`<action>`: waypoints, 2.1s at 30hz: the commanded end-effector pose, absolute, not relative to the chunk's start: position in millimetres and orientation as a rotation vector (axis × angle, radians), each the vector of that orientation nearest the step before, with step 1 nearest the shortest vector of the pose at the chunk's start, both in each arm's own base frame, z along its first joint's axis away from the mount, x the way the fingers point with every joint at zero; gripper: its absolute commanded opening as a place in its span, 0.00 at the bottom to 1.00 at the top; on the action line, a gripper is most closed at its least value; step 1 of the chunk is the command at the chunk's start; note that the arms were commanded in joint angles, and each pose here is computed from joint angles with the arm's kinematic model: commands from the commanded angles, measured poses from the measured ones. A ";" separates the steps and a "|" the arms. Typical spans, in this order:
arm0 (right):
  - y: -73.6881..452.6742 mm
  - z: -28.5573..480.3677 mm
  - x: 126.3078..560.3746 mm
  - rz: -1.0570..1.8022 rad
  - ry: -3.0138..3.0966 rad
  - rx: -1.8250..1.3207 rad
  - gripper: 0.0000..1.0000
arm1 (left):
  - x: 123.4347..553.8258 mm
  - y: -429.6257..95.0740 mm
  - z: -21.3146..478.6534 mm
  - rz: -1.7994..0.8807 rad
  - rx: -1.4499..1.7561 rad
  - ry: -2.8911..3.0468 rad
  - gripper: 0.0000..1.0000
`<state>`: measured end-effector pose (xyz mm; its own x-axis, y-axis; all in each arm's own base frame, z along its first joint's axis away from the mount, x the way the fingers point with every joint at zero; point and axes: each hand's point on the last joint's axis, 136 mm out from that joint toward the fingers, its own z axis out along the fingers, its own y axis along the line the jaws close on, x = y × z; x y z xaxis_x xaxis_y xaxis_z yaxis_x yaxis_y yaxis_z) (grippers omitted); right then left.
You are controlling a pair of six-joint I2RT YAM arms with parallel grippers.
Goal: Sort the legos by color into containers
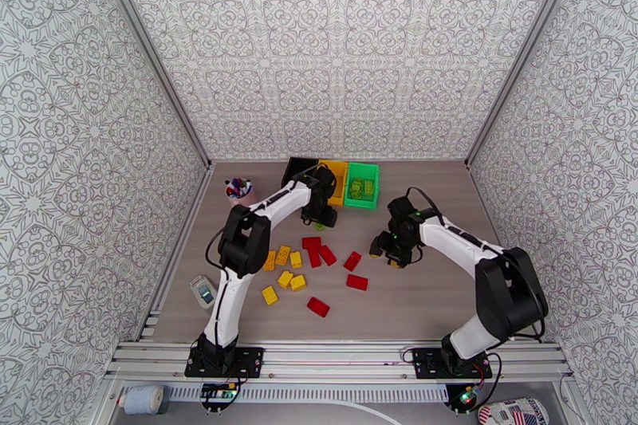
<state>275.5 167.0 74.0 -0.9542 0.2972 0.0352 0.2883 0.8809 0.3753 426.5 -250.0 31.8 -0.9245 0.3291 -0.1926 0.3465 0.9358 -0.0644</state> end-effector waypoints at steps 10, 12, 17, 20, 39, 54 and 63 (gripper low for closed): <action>167.6 81.2 278.7 0.606 2.967 0.512 0.59 | 414.2 -247.1 14.8 -0.090 0.579 2.947 0.51; 169.3 83.2 281.3 0.616 2.961 0.509 0.59 | 411.7 -249.3 17.5 -0.089 0.600 2.937 0.47; 174.9 88.0 289.5 0.644 2.948 0.509 0.57 | 406.3 -251.2 27.8 -0.101 0.615 2.910 0.36; 180.9 92.4 297.3 0.687 2.929 0.520 0.57 | 401.9 -252.4 43.3 -0.121 0.604 2.886 0.33; 263.7 152.3 386.3 1.360 2.596 0.682 0.60 | 321.0 -303.7 153.4 -0.902 0.522 2.722 0.30; 291.0 159.1 383.1 1.451 2.614 0.606 0.51 | 332.7 -311.9 163.0 -0.996 0.488 2.707 0.29; 297.0 162.4 377.4 1.456 2.622 0.584 0.53 | 333.2 -311.4 154.7 -1.005 0.478 2.722 0.28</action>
<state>378.0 289.4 152.9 -0.9139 0.3905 0.1104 0.3054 0.4828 0.8208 325.4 -307.5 150.1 -0.9281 0.2449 -0.2805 0.3665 0.7341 -0.5716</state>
